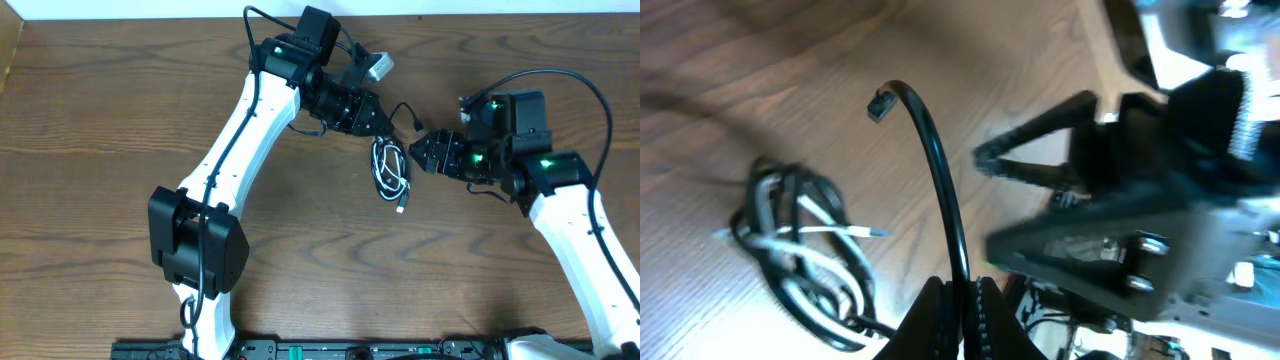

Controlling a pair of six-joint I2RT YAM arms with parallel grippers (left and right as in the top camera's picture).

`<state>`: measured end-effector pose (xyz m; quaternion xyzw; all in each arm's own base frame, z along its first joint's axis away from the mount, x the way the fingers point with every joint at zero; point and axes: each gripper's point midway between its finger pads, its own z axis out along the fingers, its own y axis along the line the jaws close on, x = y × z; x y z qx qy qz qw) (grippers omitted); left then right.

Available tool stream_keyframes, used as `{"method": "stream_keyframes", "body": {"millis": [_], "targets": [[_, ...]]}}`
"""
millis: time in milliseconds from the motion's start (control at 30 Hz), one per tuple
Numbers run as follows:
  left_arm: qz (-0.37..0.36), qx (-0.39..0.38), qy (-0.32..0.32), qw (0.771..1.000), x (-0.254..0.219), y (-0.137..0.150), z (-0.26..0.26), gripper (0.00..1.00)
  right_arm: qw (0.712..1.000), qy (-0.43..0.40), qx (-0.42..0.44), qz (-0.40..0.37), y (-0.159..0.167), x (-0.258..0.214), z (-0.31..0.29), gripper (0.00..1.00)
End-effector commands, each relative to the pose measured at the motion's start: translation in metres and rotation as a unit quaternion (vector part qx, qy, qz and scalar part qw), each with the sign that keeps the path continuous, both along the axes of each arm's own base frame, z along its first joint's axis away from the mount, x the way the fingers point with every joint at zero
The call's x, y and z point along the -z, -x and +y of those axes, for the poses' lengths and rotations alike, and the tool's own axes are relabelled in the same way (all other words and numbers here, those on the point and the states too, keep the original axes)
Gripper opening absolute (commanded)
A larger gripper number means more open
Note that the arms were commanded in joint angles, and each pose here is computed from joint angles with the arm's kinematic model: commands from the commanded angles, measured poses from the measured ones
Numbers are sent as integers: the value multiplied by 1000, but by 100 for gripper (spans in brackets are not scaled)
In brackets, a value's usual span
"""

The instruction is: Untangle cables

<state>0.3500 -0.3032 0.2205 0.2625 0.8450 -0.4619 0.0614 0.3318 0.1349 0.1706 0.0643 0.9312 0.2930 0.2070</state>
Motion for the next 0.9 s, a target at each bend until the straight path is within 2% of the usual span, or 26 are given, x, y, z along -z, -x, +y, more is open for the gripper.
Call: {"method": "stream_keyframes", "body": {"millis": [0, 33, 100, 300, 467, 600, 867], "targets": [[5, 16, 39, 999, -13, 4, -3, 7, 999, 33, -5, -8, -9, 8, -6, 68], [11, 10, 38, 999, -13, 3, -4, 7, 999, 37, -8, -6, -11, 13, -6, 64], [19, 3, 37, 999, -13, 2, -4, 7, 999, 33, -34, -12, -13, 17, 0, 62], [57, -50, 34, 997, -17, -12, -8, 8, 981, -10, -186, -62, -14, 29, 33, 63], [95, -165, -46, 981, 6, -36, 6, 7, 948, -46, -288, -126, -9, 26, 53, 66], [117, -222, -75, 965, 14, -47, 17, 7, 933, -49, -319, -160, -8, 20, 57, 67], [135, -241, -71, 959, 12, -50, 17, 7, 924, -56, -332, -182, -9, 15, 62, 66]]}}
